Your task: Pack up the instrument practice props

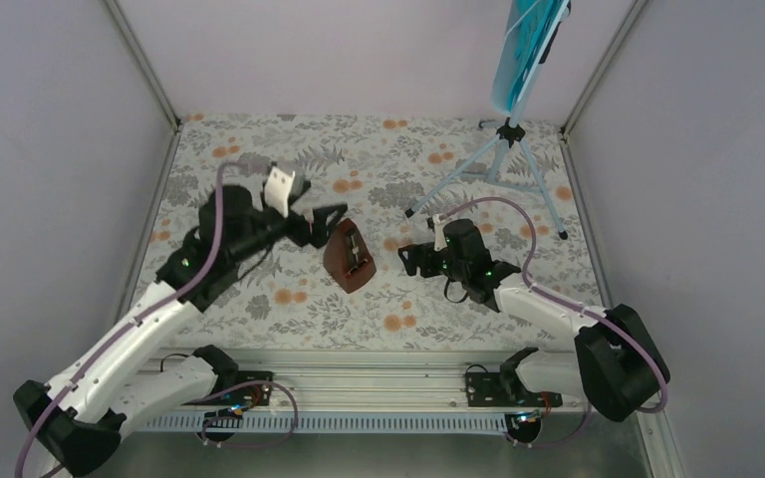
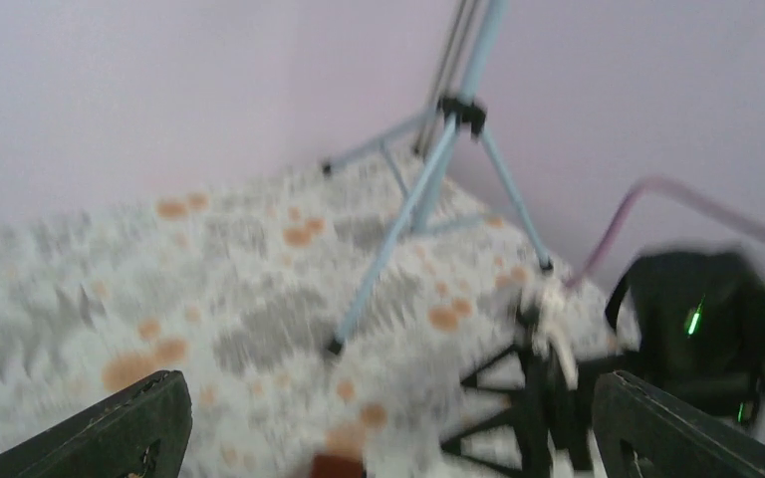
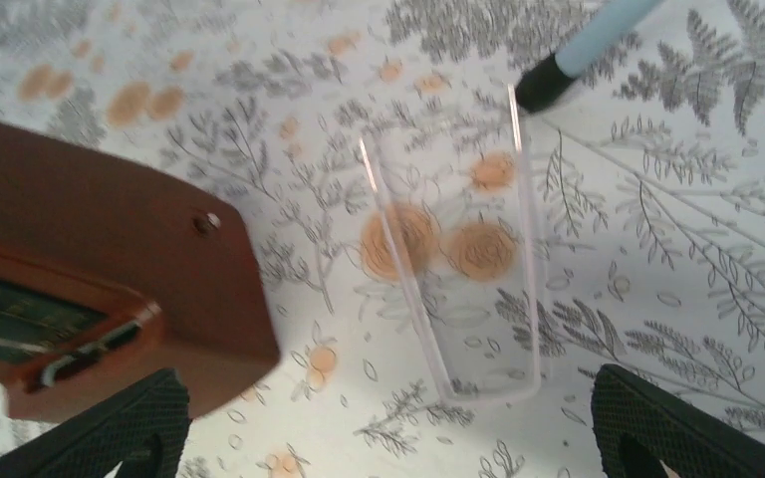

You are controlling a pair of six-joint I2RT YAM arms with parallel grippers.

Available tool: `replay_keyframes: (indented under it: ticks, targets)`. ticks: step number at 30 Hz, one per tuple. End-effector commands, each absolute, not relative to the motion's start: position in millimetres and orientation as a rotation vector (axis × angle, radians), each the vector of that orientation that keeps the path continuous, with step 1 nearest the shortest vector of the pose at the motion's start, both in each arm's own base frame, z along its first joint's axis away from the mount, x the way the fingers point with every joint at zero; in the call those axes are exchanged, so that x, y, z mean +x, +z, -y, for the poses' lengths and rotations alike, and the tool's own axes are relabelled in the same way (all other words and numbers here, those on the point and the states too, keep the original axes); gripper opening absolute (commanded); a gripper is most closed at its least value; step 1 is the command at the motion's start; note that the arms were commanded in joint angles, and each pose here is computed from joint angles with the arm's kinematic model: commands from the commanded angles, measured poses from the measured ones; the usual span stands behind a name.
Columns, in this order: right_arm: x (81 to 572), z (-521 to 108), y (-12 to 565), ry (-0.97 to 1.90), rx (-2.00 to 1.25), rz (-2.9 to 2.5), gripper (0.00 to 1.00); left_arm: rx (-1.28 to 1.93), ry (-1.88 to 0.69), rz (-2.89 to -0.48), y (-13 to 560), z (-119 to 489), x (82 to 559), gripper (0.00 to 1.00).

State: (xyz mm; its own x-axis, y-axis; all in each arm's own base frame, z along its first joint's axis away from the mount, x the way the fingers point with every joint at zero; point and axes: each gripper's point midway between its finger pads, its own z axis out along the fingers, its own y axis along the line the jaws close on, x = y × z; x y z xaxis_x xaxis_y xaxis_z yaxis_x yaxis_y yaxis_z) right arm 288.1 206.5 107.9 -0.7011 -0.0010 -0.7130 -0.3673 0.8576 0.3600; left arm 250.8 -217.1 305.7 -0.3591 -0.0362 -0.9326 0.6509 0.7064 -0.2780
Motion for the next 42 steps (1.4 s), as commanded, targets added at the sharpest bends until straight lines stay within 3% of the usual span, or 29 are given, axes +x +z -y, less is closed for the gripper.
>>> replay_keyframes:
  ticks: [1, 4, 8, 15, 23, 42]
  targets:
    - [284.1, -192.5, 77.0, 0.473, -0.286, -2.348, 0.98, 0.537, -0.680, -1.756, 368.9, 212.2, 264.6, 1.00]
    - [288.3, -192.3, 63.9, 0.429, -0.303, -2.380, 0.99, 0.557, -0.685, -1.639, 413.7, 209.1, 262.6, 1.00]
    - [293.3, -200.8, 50.0, 0.399, -0.360, -2.419, 0.96, 0.526, -0.558, -1.609, 432.1, 191.9, 272.8, 1.00]
    - [299.9, -210.8, 32.7, 0.348, -0.403, -2.468, 0.91, 0.481, -0.307, -1.602, 405.5, 163.1, 289.3, 1.00]
    - [291.4, -221.1, 22.4, 0.313, -0.465, -2.495, 0.76, 0.510, -0.169, -1.674, 361.0, 155.5, 304.3, 1.00]
    - [309.1, -226.1, 4.1, 0.085, -0.486, -2.494, 0.60, 0.521, -0.203, -1.710, 344.8, 161.6, 307.7, 1.00]
